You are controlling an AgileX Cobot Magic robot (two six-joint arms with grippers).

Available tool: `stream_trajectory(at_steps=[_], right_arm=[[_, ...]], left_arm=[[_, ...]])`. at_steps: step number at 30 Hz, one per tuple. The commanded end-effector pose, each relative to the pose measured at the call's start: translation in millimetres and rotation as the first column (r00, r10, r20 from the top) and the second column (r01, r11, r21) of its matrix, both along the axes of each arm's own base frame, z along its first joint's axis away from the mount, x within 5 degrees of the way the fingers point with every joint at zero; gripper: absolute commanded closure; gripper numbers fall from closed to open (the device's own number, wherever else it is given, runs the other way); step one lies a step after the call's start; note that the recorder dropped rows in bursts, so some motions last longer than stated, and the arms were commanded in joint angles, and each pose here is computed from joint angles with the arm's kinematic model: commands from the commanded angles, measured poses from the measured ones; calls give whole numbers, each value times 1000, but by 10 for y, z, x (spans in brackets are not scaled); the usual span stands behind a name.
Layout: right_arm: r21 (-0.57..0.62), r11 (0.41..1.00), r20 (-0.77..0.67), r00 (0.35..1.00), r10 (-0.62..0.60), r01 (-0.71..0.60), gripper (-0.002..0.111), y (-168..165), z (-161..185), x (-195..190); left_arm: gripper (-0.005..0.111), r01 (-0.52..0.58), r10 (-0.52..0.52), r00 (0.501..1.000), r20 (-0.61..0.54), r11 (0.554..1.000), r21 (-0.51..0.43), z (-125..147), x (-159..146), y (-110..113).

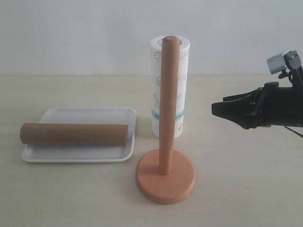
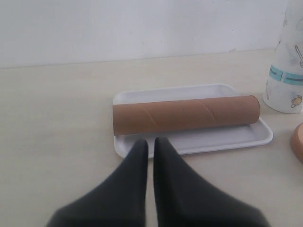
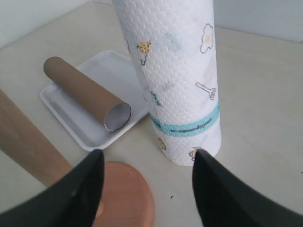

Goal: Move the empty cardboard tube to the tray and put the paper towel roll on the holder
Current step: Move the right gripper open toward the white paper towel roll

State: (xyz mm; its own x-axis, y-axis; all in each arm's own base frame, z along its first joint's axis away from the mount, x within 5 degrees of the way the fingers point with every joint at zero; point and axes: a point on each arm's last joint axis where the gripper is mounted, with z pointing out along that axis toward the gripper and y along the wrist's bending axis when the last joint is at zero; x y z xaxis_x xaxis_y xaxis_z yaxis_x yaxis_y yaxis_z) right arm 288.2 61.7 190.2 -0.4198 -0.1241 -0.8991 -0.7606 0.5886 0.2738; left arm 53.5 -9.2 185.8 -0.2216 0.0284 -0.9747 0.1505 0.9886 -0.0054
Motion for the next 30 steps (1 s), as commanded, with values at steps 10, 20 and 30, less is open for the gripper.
stream_trajectory(at_steps=[10,20,30], right_arm=[[-138,990,73,997,6,4,28,296,100,228],[-190,982,89,995,38,-20,27,515,118,223],[-171,984,125,990,63,-41,27,580,212,280]], left_arm=[[103,-4,4,1000,-1,1000,-6,-9,-1,2],[103,-4,4,1000,-1,1000,-6,-9,-1,2],[103,-4,4,1000,-1,1000,-6,-9,-1,2]])
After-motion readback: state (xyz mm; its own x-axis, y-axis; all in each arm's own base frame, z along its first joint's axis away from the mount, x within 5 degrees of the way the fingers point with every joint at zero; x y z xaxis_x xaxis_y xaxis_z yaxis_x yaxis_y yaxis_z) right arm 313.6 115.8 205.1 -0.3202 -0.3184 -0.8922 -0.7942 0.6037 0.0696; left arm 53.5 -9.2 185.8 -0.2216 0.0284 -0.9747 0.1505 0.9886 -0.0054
